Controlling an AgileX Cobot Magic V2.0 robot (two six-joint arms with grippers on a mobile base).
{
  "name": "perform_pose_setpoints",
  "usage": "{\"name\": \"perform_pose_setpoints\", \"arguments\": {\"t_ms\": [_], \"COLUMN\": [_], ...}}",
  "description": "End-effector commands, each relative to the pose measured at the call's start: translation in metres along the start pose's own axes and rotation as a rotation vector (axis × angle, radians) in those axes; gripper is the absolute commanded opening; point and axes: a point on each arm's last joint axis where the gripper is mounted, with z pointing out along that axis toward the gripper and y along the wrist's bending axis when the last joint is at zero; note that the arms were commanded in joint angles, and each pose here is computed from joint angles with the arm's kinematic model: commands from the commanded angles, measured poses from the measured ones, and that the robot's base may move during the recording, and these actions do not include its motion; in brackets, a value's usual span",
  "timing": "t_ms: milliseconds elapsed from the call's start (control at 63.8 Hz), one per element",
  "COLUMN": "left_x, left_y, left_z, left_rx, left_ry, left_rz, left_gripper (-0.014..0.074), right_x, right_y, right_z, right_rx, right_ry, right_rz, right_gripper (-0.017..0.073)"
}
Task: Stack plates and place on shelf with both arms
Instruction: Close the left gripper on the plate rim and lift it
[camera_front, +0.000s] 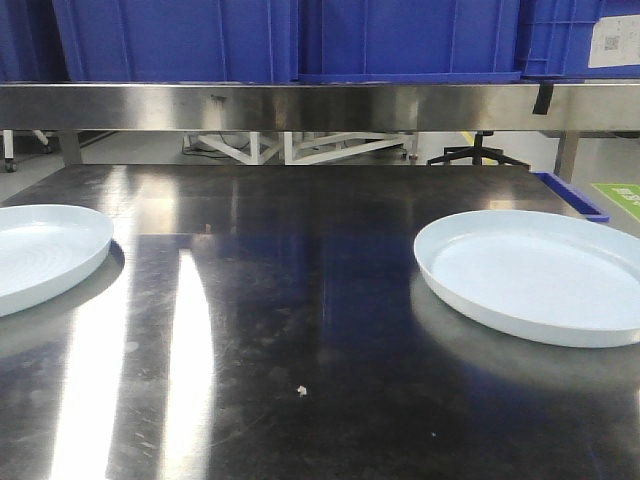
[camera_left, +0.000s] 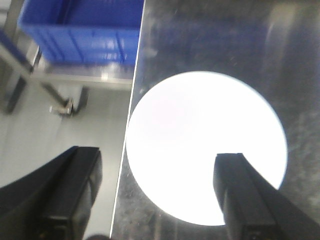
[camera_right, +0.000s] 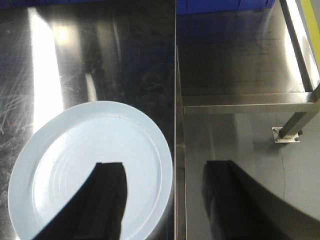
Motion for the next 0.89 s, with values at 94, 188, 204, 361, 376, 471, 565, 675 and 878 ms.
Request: {"name": "perform_pose_setpoints", "arguments": {"t_ms": [94, 188, 204, 361, 376, 471, 565, 675, 878], "left_x": [-0.014, -0.014, -0.015, -0.013, -0.012, -0.012, -0.017, -0.025, -0.03], "left_y": [0.004, 0.006, 0.006, 0.007, 0.007, 0.006, 0.006, 0.008, 0.025], "left_z": [0.022, 0.039, 0.042, 0.074, 0.076, 0.091, 0.101, 0.109, 0.127], "left_rx": [-0.063, -0.101, -0.107, -0.141, -0.14, -0.141, -0.144, -0.15, -0.179], "left_ry": [-0.022, 0.023, 0.026, 0.09, 0.096, 0.139, 0.159, 0.164, 0.194], "left_rz": [0.022, 0.042, 0.042, 0.057, 0.058, 0.063, 0.064, 0.055, -0.005], "left_gripper": [0.0549, 0.0549, 0.0549, 0.0549, 0.0549, 0.0549, 0.0549, 0.0549, 0.0549], "right_x": [-0.015, -0.014, -0.014, -0.013, -0.013, -0.013, -0.013, -0.013, -0.013], "right_y": [0.002, 0.002, 0.002, 0.002, 0.002, 0.002, 0.002, 0.002, 0.002], "right_z": [-0.008, -0.008, -0.008, -0.008, -0.008, -0.008, -0.008, -0.008, -0.008], "right_rx": [-0.012, -0.009, -0.008, -0.007, -0.007, -0.007, -0.007, -0.007, -0.007], "right_ry": [-0.087, -0.07, -0.067, -0.062, -0.062, -0.061, -0.061, -0.061, -0.061], "right_rz": [-0.01, -0.01, -0.01, -0.01, -0.01, -0.01, -0.01, -0.01, -0.01], "right_gripper": [0.0469, 0.0469, 0.0469, 0.0469, 0.0469, 0.0469, 0.0469, 0.0469, 0.0469]}}
